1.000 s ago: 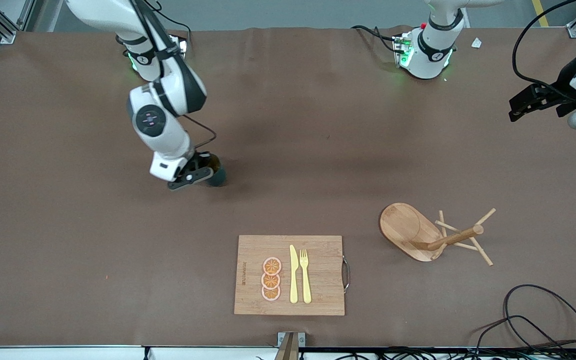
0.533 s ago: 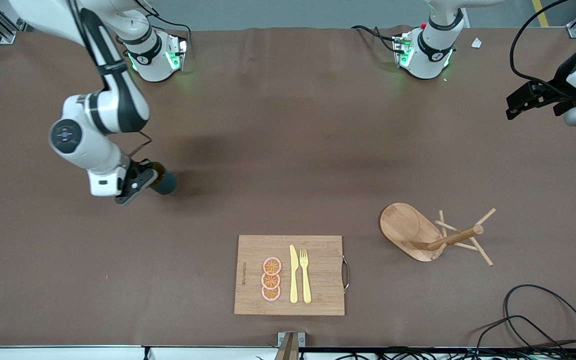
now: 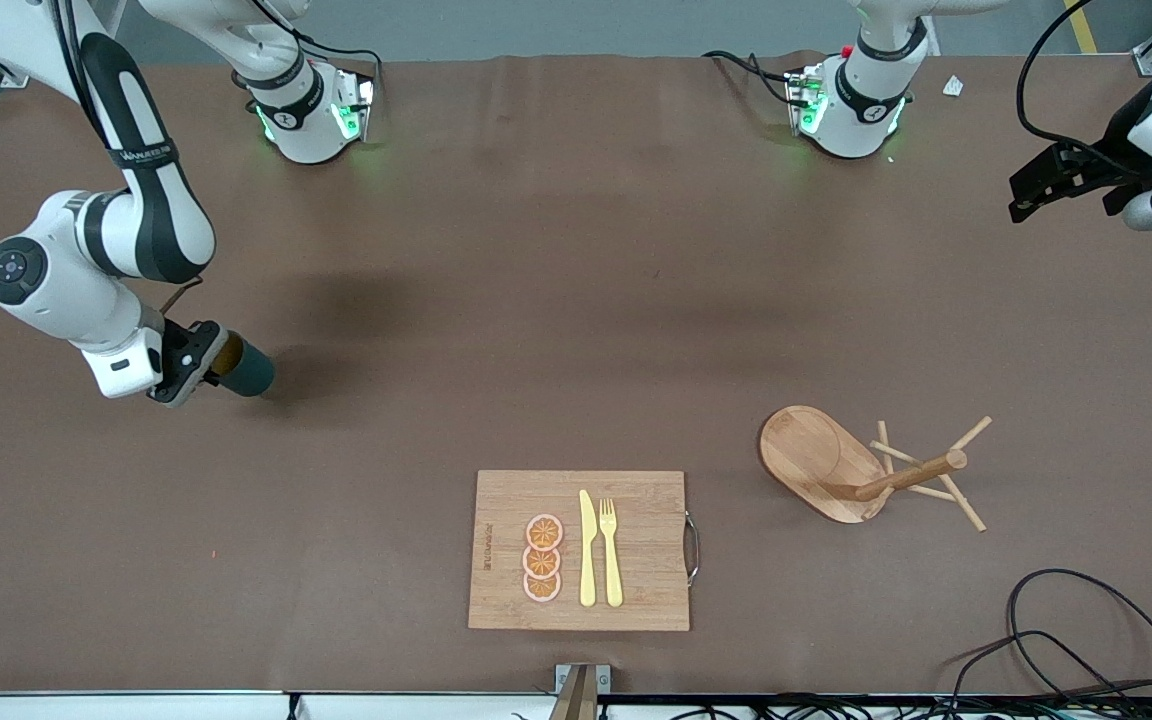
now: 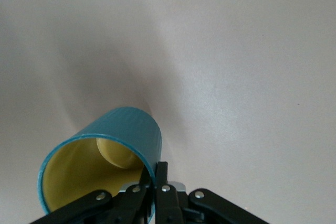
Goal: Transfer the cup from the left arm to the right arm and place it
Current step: 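Carry the teal mug away from the stand with the right gripper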
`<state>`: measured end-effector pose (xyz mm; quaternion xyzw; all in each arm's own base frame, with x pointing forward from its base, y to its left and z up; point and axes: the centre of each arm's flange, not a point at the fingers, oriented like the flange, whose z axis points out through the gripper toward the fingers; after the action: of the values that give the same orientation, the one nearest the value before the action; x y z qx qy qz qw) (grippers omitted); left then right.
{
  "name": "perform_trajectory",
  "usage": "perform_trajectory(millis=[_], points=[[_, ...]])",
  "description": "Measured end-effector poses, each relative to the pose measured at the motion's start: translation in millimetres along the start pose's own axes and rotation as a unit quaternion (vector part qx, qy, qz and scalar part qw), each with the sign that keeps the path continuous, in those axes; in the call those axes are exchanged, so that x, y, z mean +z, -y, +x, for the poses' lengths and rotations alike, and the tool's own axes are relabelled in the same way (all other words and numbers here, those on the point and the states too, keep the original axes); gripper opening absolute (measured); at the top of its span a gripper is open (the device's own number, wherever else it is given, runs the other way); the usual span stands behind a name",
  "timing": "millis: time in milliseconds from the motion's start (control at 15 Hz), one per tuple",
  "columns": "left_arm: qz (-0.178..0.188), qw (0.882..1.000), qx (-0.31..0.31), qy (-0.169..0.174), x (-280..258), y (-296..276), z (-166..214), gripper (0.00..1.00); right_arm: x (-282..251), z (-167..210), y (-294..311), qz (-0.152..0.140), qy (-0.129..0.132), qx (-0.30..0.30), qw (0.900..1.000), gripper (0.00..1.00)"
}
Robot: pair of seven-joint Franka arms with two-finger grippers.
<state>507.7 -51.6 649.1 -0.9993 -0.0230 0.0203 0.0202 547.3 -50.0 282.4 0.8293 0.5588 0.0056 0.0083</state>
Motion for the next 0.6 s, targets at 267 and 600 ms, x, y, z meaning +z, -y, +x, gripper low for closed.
perform_trajectory(millis=[267,600], points=[[-0.002,1.0,-0.004,-0.008,-1,4,2,1.0,11,-5,4,-0.011,0.021,-0.037,0.999,0.04],[-0.002,1.0,-0.004,-0.008,0,4,3,1.0,29,-9,15,-0.01,0.025,-0.048,0.998,0.04]])
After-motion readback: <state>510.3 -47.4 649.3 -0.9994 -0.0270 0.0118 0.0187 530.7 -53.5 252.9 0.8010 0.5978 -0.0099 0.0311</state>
